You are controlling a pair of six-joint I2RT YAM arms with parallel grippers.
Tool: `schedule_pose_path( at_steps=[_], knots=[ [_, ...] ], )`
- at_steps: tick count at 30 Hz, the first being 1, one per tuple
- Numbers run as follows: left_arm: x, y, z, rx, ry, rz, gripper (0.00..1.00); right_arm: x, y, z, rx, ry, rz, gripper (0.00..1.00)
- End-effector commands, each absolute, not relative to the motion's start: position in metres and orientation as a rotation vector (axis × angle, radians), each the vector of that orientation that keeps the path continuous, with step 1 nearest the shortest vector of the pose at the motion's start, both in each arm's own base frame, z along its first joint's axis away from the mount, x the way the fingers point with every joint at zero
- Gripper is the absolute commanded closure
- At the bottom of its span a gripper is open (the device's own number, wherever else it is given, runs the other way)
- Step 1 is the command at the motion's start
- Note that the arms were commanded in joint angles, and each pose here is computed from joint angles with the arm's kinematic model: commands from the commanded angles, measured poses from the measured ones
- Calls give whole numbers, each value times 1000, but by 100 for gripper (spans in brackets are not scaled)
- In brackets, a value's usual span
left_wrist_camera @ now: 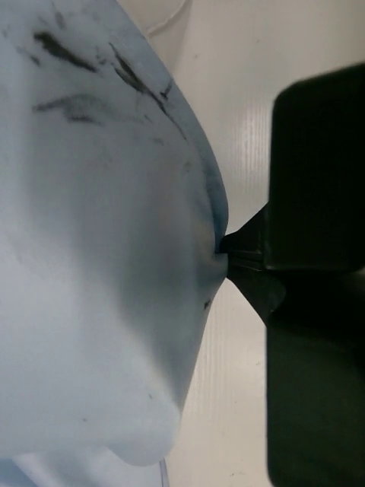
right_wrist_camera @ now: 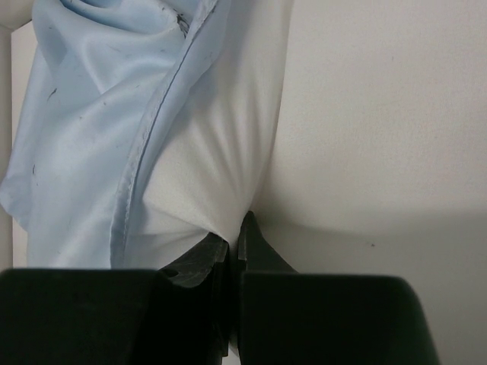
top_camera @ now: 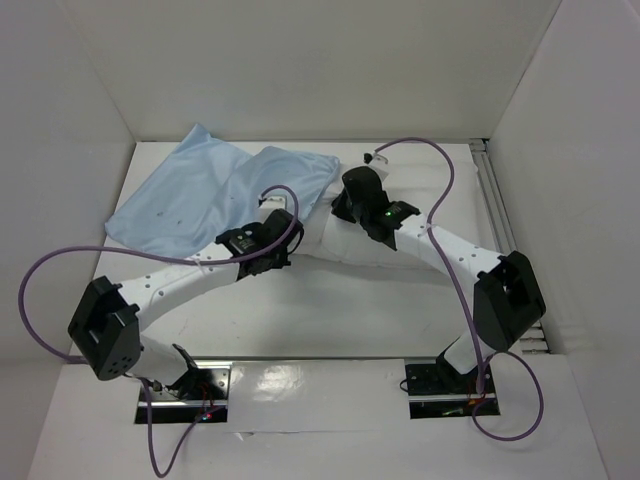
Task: Put the pillow into the pillowcase
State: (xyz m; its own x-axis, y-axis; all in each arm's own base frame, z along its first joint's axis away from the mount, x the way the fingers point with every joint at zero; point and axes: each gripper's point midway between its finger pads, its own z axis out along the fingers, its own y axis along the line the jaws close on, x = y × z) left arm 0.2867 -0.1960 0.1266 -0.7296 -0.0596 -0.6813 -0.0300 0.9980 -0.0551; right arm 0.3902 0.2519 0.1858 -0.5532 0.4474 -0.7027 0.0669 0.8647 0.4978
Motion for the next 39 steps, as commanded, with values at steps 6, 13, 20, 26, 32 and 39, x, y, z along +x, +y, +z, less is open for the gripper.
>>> schedule_pose_path(
  at_steps=[6, 13, 20, 26, 32, 39],
  knots=[
    [300, -285, 271, 122, 2176, -621, 100, 435, 243, 266, 471, 1911, 597, 100],
    [264, -315, 255, 122, 2239, -954, 100, 451, 243, 249, 545, 1893, 594, 100],
    [270, -286, 247, 61, 2256, -874, 100, 441, 266, 179, 548, 2041, 643, 100],
    [284, -257, 244, 10, 2272, -783, 100, 412, 259, 193, 353, 2120, 583, 74],
    [283, -252, 241, 10, 2289, -748, 100, 382, 178, 251, 340, 2036, 227, 6],
    [291, -259, 244, 26, 2290, -753, 100, 347, 29, 233, 576, 2079, -200, 0]
  ],
)
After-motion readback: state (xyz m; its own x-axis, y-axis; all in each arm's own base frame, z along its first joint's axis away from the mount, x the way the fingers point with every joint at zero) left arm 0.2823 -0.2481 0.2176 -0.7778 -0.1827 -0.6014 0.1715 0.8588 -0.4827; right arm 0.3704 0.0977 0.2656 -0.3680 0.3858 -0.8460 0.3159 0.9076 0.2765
